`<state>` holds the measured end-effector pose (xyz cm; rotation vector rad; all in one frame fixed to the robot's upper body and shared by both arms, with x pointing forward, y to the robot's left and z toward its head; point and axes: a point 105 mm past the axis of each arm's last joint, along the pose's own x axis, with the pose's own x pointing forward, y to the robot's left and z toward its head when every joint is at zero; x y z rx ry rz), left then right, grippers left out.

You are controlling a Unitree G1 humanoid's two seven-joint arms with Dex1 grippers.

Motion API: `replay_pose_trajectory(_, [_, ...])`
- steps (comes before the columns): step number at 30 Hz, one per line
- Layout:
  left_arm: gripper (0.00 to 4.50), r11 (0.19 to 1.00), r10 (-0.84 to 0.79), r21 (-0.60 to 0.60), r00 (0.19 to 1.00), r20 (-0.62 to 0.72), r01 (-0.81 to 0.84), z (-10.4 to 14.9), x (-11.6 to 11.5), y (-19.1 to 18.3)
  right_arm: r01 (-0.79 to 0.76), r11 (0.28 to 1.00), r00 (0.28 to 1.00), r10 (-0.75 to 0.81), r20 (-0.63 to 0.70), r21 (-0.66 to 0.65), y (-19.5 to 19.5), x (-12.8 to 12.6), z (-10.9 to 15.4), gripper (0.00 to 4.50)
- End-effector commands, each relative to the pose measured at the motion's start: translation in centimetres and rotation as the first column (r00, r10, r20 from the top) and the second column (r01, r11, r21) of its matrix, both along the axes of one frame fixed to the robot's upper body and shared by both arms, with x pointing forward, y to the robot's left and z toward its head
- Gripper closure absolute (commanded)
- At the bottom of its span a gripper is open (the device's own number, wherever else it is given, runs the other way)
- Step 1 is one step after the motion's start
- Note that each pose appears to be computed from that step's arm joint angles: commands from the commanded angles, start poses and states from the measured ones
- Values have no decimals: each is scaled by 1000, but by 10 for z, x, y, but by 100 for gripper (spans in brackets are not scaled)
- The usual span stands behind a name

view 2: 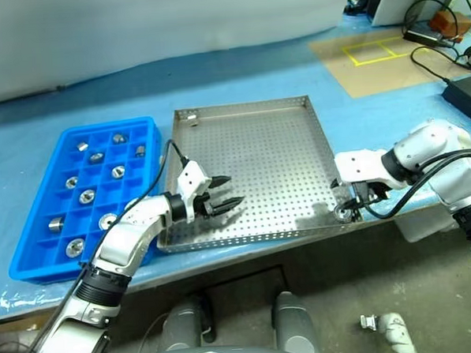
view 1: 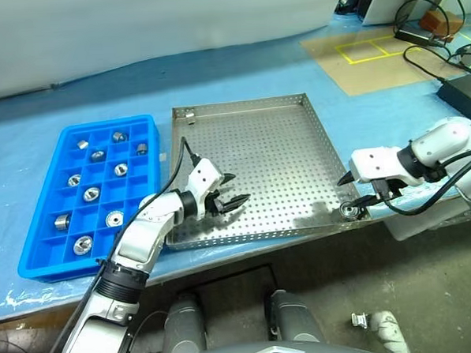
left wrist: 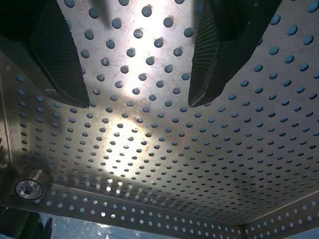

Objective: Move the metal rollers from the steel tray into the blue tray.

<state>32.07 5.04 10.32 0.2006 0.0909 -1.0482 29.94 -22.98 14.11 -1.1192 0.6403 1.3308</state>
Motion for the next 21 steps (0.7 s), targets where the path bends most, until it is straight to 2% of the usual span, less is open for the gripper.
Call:
replay_pose_trajectory(1, [114,1000,-11,-21,999,42,11,15,-4,-5,-37,999,999,37,19,-31,-1,4,2,200])
replay_pose_trajectory(13, [114,1000,11,-15,1000,27,-11,9,-5,-2,-14,996,1000,12,-25,-91,-19,4,-11,200])
replay_pose_trajectory(21, [114,1000,16,-16,1000,25,-16,4,-5,-5,8,991,998,-17,-66,-131,-33,2,-33,200])
